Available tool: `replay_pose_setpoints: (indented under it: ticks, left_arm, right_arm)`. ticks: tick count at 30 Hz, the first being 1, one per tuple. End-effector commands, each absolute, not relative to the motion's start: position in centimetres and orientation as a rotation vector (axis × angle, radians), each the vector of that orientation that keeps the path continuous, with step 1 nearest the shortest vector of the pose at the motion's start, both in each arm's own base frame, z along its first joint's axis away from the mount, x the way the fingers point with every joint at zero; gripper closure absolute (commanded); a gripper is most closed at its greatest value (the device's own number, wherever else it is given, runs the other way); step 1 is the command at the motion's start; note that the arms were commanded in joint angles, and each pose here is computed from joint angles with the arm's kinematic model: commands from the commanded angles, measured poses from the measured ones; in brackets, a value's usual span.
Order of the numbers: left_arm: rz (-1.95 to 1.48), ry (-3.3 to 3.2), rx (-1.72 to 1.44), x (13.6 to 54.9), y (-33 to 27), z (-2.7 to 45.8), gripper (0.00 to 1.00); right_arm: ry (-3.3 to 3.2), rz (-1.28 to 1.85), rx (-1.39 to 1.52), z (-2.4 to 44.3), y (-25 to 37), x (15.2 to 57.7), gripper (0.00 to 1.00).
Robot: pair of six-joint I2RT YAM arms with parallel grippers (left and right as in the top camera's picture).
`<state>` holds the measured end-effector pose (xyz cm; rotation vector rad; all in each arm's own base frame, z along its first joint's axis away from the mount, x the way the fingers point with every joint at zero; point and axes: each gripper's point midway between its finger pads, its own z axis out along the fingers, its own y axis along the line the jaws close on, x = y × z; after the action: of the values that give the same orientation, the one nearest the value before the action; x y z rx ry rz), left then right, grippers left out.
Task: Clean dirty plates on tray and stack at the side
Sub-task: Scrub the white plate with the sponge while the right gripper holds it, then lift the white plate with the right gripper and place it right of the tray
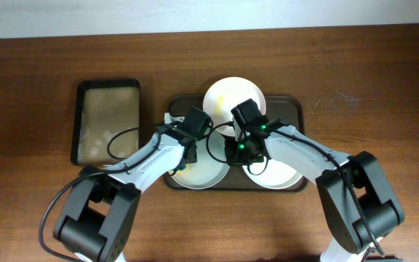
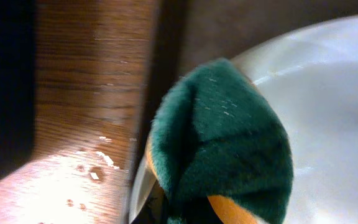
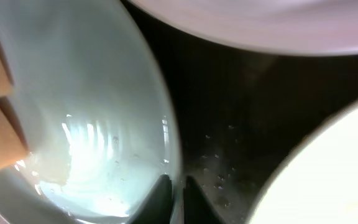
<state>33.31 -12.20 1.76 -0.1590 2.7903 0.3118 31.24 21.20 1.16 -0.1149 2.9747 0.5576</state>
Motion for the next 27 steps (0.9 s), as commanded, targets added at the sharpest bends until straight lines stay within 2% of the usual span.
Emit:
replay_pose_setpoints:
  ticks: [1,8,13,22,27]
  left_arm:
    - [0.331,2.661,-0.278,34.8,-8.8,6.3,1.0]
    - [-0.068,2.561,-0.389,34.8,-8.9,13.7,1.0]
    - [-0.042,2.552,-0.504,33.2,-5.3,15.3,1.0]
    - [0.06,2.619,-0.516,32.0,-1.8,14.5,1.0]
    - [0.071,2.63,-0.538,31.6,-1.2,14.3,1.0]
  right_arm:
    - [3.0,0.491,-0.1,0.3,20.2,30.9,0.96]
    - [2.925,0.538,-0.174,2.9,21.0,31.9,0.96]
    - [2.79,0.514,-0.35,7.7,21.6,33.0,0.96]
    - [2.478,-0.249,-0.35,18.0,17.8,35.6,0.96]
    - [2.257,-0.474,-0.399,23.2,19.0,35.8,0.96]
